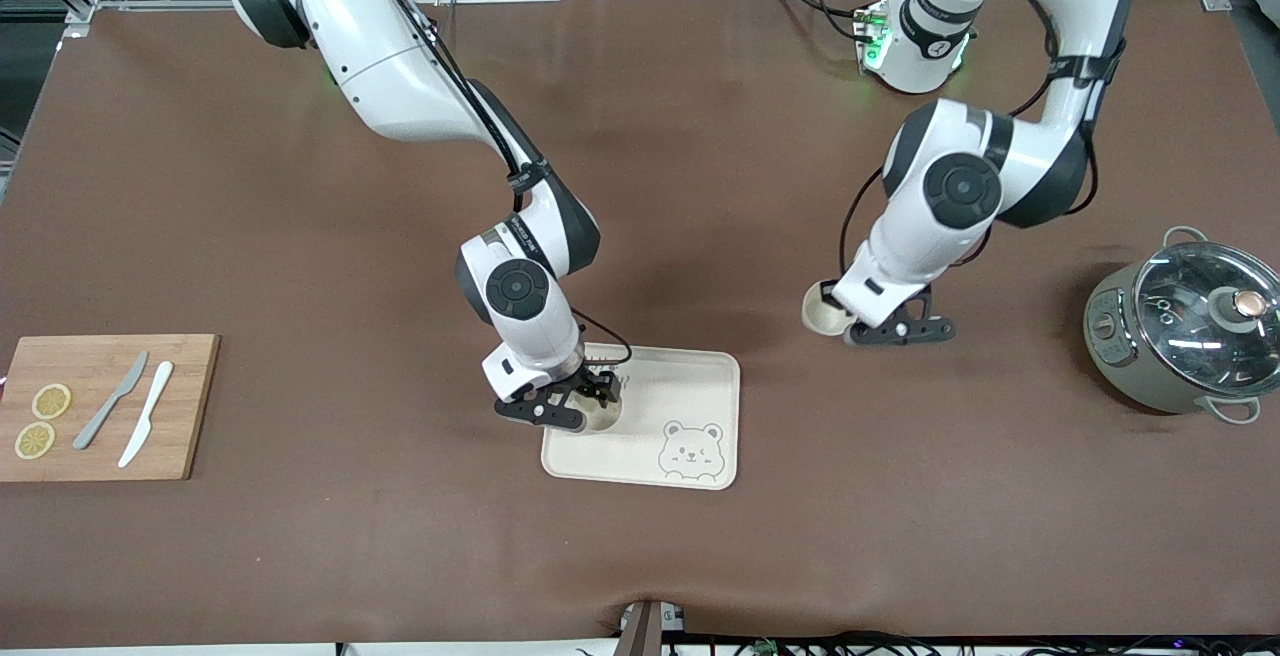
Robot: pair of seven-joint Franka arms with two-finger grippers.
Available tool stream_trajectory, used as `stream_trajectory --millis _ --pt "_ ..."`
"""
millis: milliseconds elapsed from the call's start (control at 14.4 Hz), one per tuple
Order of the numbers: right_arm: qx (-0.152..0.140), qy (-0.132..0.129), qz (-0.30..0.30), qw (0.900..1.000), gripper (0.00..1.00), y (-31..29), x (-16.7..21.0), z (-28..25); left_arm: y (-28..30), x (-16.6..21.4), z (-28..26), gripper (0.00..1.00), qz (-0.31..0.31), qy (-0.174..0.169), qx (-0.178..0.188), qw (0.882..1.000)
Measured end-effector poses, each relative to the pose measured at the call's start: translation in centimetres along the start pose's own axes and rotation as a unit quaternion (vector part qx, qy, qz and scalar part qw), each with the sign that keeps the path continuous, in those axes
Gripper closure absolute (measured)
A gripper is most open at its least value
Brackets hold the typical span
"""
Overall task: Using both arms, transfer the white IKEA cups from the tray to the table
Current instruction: 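Carry the cup with the left gripper beside the pot and set it down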
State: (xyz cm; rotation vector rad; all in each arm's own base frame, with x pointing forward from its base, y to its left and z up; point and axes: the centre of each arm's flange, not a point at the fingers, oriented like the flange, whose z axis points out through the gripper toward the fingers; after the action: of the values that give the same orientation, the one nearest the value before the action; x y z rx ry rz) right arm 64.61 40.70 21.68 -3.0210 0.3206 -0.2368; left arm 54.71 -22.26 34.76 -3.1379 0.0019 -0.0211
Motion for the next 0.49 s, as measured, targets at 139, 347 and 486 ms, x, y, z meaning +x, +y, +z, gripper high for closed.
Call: stream_trajectory --millis 139,347,486 --pt "0.000 0.000 0.001 1.000 0.40 0.0 0.0 0.0 -1.5 -2.1 0.8 0.97 0.010 0.030 -0.003 1.000" --pt "0.000 0.000 0.003 1.000 0.57 0.0 0.0 0.0 -5.3 -4.7 3.4 0.97 0.032 0.056 0.000 0.998" --pt "0.000 0.000 0.003 1.000 0.72 0.0 0.0 0.0 -8.7 -5.6 4.5 0.97 0.049 0.065 0.000 0.997"
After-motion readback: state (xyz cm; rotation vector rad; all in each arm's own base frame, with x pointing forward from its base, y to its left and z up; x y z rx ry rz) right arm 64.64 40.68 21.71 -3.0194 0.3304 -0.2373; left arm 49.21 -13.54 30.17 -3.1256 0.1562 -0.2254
